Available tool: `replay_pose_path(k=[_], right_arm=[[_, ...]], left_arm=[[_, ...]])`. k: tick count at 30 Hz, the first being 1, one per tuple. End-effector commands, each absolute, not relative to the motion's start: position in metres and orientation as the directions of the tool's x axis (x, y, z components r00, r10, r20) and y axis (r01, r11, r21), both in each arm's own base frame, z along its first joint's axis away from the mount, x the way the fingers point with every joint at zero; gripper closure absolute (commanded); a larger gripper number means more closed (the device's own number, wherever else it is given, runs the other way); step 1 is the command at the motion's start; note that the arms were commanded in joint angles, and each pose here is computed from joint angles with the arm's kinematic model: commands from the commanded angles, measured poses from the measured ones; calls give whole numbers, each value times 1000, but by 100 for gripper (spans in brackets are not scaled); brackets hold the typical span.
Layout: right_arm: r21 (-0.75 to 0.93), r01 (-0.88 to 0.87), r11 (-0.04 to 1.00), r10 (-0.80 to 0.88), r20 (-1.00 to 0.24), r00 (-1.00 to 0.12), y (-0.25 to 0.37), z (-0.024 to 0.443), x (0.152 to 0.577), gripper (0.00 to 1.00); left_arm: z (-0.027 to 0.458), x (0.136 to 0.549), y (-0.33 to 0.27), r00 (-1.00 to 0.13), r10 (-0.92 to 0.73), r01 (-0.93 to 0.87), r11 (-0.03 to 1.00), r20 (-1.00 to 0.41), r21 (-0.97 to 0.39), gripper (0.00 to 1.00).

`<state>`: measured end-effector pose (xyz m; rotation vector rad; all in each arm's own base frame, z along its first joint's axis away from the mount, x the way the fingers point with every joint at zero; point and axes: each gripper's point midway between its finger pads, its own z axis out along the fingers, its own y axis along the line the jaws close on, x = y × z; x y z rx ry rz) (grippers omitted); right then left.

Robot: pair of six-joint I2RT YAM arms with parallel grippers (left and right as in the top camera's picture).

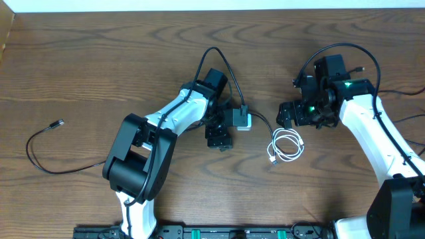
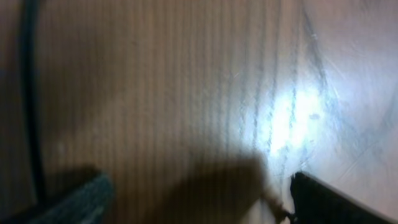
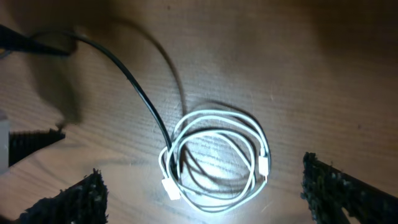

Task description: Untangle cables

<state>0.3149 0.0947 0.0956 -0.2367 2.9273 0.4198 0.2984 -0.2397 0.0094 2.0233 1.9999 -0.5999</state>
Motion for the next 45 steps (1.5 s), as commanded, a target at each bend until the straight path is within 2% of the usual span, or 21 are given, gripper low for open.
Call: replay_pose_path(k=[1,6,11,17,22,33,36,39,40,42,45], right_arm=[[261,-177,949,-128,-193,-973,95,100,311,4],[261,-178,949,-128,-196,-972,95,100,311,3],[257,-179,950,-128,-202,-971,95,100,313,1],[258,-185,948,-127,-226,-966,96,102,319,1],[258,-184,949,-127,-222,-967,96,102,317,1],[258,-184,948,-127,-222,-967,96,102,318,1],[261,-185,948,-127,-223,-967,96,102,318,1],[261,-184,948,-127,-223,-967,96,102,318,1],[261,-184,948,-127,-223,-967,96,102,318,1],[261,-184,948,-127,-223,-967,96,102,318,1],[261,-185,948,-127,-222,-967,96,102,318,1]], left_arm=[[6,300,-241,-10,893,992,-46,-450,-114,14],[8,300,-241,-8,892,993,-46,-452,-110,14],[31,285,-234,-21,897,989,-46,-441,-140,15],[58,319,-252,70,850,997,-50,-521,52,14],[55,326,-262,89,821,996,-60,-564,71,14],[21,333,-266,75,827,997,-61,-558,43,15],[13,332,-266,66,831,998,-62,-553,27,22],[4,329,-264,54,837,998,-61,-544,4,34],[0,328,-264,49,839,998,-61,-541,-4,50],[0,328,-264,49,839,998,-61,-541,-5,68],[0,328,-264,49,840,998,-61,-541,-4,88]])
